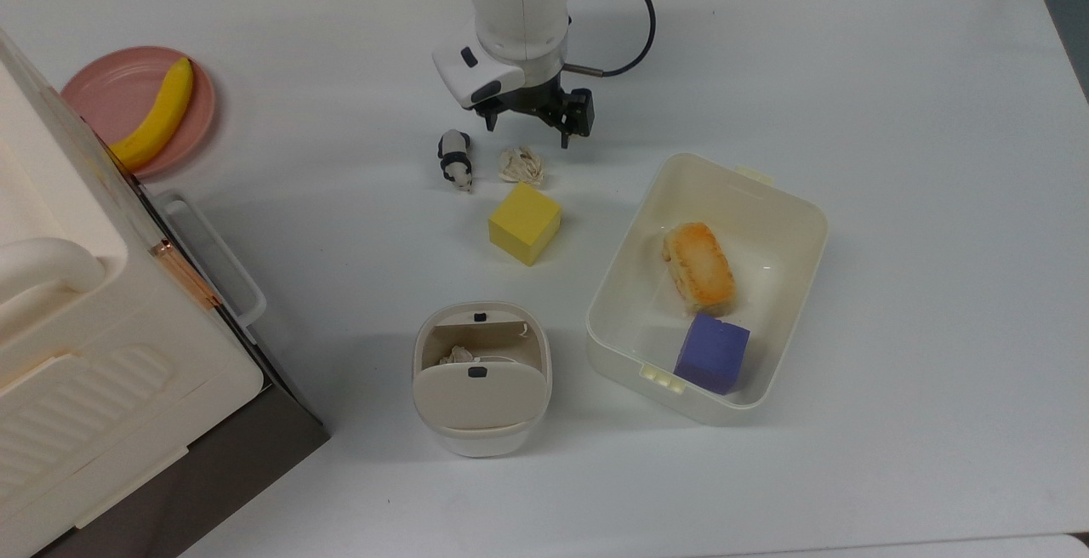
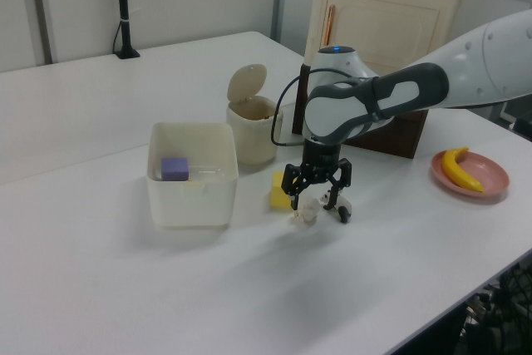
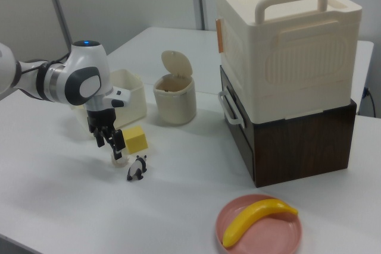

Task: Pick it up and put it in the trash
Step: 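Close the gripper on the white crumpled paper, then lift the paper and carry it over the cream trash bin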

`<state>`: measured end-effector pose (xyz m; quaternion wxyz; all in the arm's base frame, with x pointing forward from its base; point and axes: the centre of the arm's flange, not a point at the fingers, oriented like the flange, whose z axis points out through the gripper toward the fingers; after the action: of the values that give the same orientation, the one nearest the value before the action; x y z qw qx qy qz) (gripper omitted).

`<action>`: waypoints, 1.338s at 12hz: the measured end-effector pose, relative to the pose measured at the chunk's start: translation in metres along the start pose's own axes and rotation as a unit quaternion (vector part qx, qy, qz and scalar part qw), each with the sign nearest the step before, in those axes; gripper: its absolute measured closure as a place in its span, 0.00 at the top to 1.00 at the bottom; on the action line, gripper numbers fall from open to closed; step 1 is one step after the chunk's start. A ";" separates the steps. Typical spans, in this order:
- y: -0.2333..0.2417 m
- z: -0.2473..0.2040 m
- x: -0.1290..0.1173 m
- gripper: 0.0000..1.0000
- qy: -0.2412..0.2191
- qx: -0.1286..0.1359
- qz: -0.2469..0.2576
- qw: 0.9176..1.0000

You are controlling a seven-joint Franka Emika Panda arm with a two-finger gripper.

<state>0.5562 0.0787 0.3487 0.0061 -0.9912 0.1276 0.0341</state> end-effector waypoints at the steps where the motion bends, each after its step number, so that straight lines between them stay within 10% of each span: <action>1: -0.001 0.005 0.002 1.00 -0.001 -0.001 0.000 1.000; 10: -0.014 0.032 0.035 0.91 -0.006 -0.005 0.000 1.000; 16: -0.019 0.014 0.045 0.06 0.033 0.010 -0.002 0.999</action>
<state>0.6029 0.0859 0.3312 0.0122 -0.9919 0.1263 0.0000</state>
